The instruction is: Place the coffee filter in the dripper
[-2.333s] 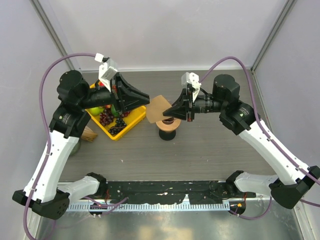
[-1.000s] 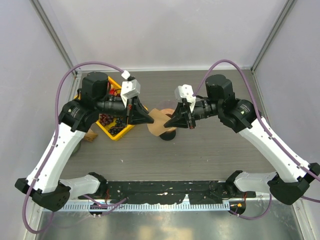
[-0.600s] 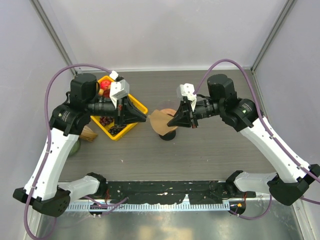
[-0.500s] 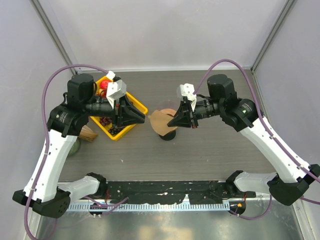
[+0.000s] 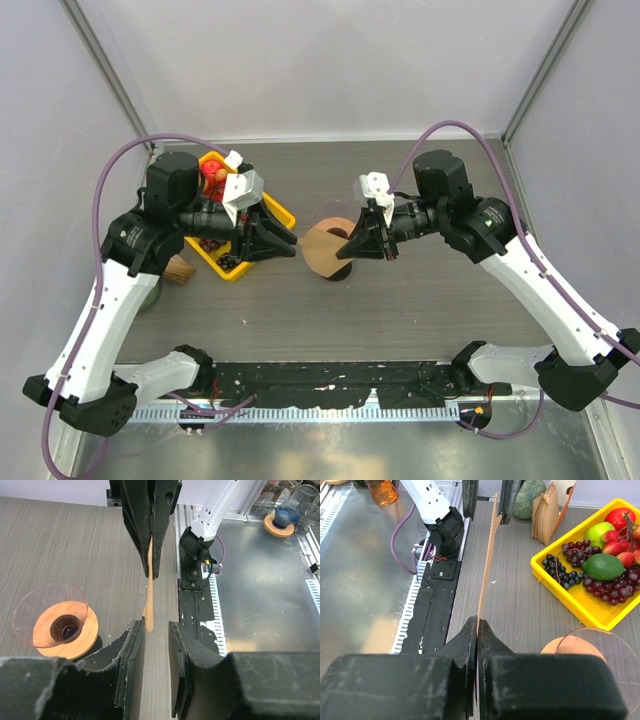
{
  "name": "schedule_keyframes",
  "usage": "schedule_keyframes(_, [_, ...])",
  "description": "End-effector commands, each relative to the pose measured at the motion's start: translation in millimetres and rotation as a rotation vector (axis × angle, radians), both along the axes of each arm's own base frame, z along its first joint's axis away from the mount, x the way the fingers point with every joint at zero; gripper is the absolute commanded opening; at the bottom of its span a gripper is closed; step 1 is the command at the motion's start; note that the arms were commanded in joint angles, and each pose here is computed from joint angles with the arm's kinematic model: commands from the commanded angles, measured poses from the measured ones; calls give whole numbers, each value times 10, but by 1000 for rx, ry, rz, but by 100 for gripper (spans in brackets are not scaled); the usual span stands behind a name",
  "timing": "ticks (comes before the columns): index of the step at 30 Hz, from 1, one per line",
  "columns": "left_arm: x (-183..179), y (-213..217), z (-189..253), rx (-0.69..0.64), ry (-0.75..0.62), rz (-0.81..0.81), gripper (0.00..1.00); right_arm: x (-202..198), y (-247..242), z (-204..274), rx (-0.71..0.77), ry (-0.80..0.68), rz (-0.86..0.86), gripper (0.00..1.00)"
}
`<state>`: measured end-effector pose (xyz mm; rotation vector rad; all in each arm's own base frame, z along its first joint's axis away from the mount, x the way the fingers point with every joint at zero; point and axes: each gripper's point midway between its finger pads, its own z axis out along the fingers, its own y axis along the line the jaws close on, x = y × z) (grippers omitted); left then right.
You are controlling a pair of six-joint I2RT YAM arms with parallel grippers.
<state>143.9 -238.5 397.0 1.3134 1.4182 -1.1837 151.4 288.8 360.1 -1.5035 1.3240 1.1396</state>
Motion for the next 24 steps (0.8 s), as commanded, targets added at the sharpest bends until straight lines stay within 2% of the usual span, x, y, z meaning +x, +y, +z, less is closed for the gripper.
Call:
schedule_keyframes(1, [26, -28, 43, -12, -59, -4, 33, -100, -17, 200, 48, -58, 39, 5])
schedule_keyframes(6, [40, -38, 41, -13, -66, -10, 23, -115, -14, 189, 45, -62, 48, 5])
schedule_keyframes(16, [116, -62, 40, -6, -59, 5, 23, -139, 4, 166, 38, -74, 66, 5])
schedule_keyframes(24, [-24, -102, 52, -28, -50, -74, 20, -63, 47, 197, 44, -67, 39, 5])
